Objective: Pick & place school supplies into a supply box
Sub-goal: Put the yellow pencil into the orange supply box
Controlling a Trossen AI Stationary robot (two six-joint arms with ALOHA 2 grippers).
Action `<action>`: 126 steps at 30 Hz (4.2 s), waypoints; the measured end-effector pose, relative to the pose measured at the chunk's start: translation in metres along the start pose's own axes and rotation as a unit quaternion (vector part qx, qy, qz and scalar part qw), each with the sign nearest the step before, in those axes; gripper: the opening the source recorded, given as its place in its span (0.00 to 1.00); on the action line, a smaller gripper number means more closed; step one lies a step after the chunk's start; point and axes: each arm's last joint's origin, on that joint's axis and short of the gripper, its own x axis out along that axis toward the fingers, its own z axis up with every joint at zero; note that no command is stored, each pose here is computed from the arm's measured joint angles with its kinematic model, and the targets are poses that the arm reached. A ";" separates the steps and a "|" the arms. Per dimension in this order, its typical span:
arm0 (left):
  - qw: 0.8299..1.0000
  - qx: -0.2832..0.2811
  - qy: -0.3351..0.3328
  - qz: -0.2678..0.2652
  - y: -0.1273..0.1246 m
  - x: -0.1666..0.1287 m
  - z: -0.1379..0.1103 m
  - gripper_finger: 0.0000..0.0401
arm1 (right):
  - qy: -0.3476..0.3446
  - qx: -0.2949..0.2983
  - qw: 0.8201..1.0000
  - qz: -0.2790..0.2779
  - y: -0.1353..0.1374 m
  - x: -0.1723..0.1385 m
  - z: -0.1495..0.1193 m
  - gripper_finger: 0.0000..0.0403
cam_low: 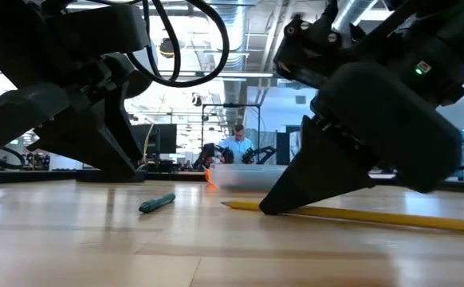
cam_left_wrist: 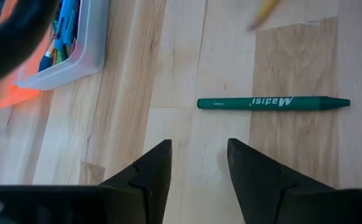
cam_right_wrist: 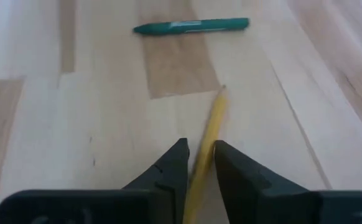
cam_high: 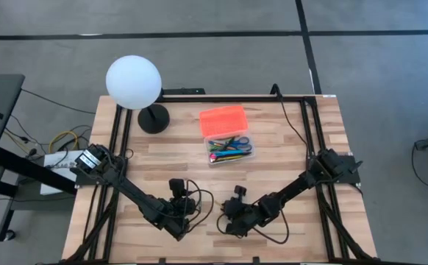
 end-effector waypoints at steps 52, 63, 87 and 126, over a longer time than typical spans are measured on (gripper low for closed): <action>1.000 0.003 0.000 0.001 0.000 0.000 0.000 0.38 | 0.283 -0.170 0.941 0.068 -0.029 -0.027 0.027 0.06; 1.000 0.003 0.000 0.001 0.000 0.000 0.000 0.38 | 0.278 -0.191 0.940 0.055 -0.030 -0.027 0.026 0.02; 1.000 0.004 -0.001 0.002 0.000 0.000 0.000 0.38 | 0.279 -0.230 0.932 -0.009 -0.034 -0.034 0.029 0.00; 1.000 0.010 0.002 0.007 0.002 0.001 0.000 0.38 | 0.284 -0.250 0.883 -0.277 -0.159 -0.002 0.086 0.00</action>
